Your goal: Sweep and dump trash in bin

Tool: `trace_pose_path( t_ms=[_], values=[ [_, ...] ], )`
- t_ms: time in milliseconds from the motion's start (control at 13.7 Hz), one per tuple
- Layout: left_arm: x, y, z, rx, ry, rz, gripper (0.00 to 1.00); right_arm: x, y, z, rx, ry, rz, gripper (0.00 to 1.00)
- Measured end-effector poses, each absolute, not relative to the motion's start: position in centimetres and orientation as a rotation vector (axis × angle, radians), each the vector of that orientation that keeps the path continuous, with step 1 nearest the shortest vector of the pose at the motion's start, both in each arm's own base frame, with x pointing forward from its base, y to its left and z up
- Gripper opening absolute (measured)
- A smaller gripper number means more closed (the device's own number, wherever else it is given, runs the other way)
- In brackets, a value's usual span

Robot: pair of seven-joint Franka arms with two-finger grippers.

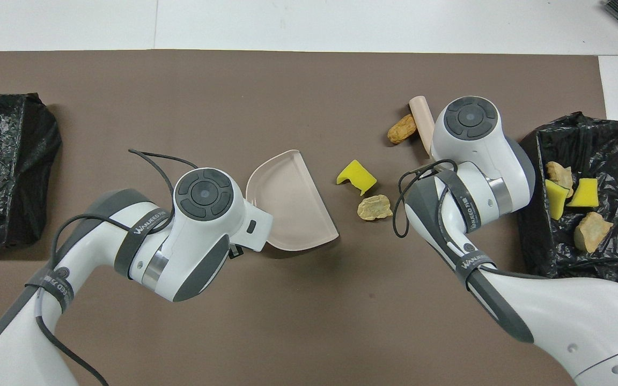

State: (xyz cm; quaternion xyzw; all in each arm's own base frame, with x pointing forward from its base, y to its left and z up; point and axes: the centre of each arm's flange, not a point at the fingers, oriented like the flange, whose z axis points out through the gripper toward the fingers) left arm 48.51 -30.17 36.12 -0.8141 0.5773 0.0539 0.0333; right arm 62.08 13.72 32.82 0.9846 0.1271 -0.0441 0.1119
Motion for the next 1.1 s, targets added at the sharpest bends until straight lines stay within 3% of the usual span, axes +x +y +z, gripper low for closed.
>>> trace_pose_path(
  t_ms=[512,1096],
  values=[
    [48.2,-30.3,36.0,-2.491,1.778,0.187,0.31,56.0,22.7,31.7,3.035,0.377,-0.266,0.26],
    [48.2,-30.1,35.9,-2.491,1.775,0.194,0.31,52.8,30.0,32.4,3.423,0.318,-0.502,0.26]
  ],
)
